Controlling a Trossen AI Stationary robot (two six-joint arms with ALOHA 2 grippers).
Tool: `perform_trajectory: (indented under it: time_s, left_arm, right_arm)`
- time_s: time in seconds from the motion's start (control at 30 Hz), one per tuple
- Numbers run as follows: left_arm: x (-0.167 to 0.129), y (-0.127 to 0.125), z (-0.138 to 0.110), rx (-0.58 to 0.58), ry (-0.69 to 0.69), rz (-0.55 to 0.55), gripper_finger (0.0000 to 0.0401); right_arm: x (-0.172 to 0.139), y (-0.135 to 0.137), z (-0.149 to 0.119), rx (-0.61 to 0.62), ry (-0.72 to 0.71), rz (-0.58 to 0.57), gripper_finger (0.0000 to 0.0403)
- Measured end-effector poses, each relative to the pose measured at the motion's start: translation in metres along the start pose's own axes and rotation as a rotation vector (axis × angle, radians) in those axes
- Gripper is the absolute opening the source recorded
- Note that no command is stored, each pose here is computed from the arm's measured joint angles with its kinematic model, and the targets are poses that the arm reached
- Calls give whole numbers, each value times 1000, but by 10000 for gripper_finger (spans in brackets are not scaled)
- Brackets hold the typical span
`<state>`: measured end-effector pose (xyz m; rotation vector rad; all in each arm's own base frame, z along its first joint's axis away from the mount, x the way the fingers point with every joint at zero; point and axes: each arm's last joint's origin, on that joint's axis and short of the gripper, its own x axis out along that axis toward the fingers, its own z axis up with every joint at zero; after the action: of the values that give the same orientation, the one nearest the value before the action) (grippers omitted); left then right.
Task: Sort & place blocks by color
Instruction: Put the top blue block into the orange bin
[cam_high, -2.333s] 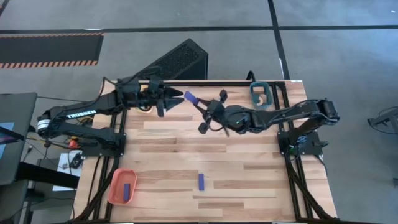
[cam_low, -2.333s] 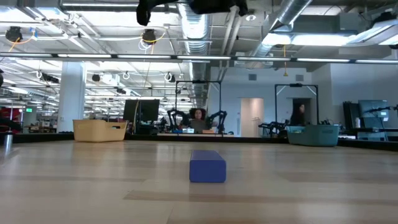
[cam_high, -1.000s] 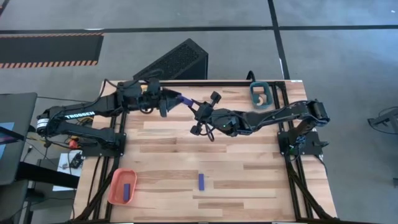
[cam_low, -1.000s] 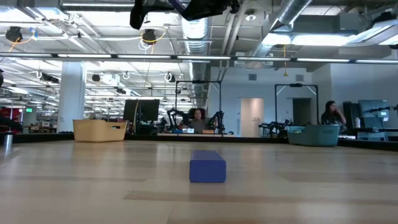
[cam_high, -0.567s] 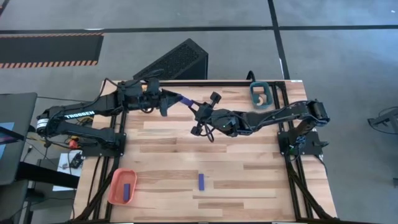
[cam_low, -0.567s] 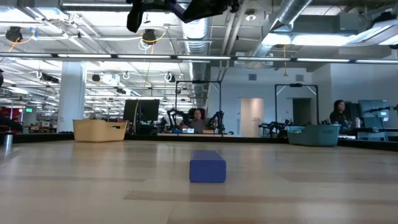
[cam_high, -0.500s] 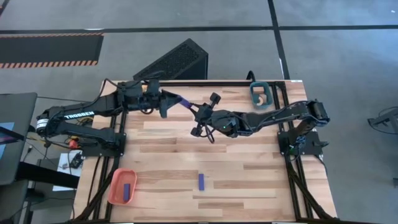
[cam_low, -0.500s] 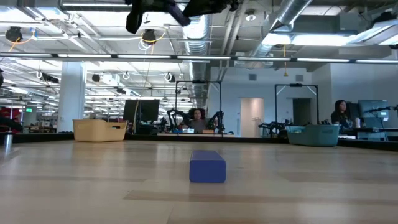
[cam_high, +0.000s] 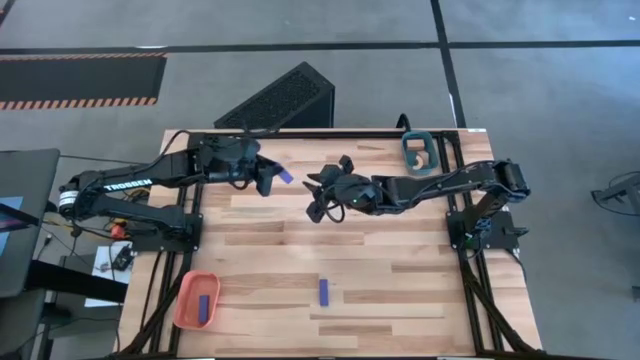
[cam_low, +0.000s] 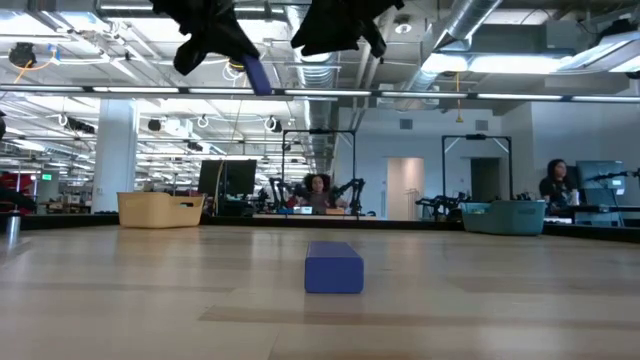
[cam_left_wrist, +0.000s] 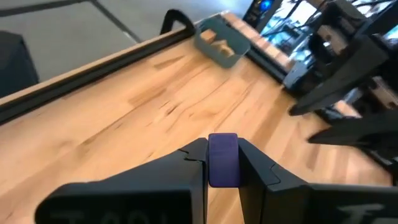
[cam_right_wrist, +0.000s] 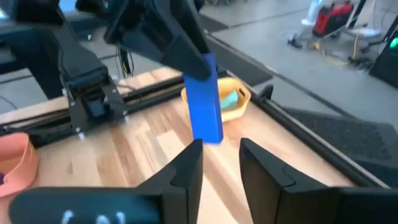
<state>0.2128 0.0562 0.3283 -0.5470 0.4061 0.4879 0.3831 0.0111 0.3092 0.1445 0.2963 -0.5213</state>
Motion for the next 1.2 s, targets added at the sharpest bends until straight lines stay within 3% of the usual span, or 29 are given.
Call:
perform_trajectory:
  time_s: [0.27, 0.4, 0.63, 0.8, 0.97, 1.2]
  left_arm:
    - [-7, 4, -32, 63, 222, 201, 25]
    - [-15, -5, -50, 49, 313, 229, 25]
    - [-35, -22, -79, 73, 405, 264, 25]
    - [-54, -28, -89, 186, 443, 196, 29]
    - [-79, -20, -92, 231, 441, 121, 31]
    - [-108, 2, -115, 119, 527, -40, 27]
  right_arm:
    - [-2, 4, -3, 31, 31, 34, 165]
    - [-1, 4, -3, 95, 56, 100, 175]
    - [1, 14, -14, 87, 121, 205, 176]
    - [-4, 22, -14, 203, 126, 217, 170]
    - [-11, 29, -16, 316, 86, 121, 161]
    - [-23, 43, -20, 451, 36, 50, 137]
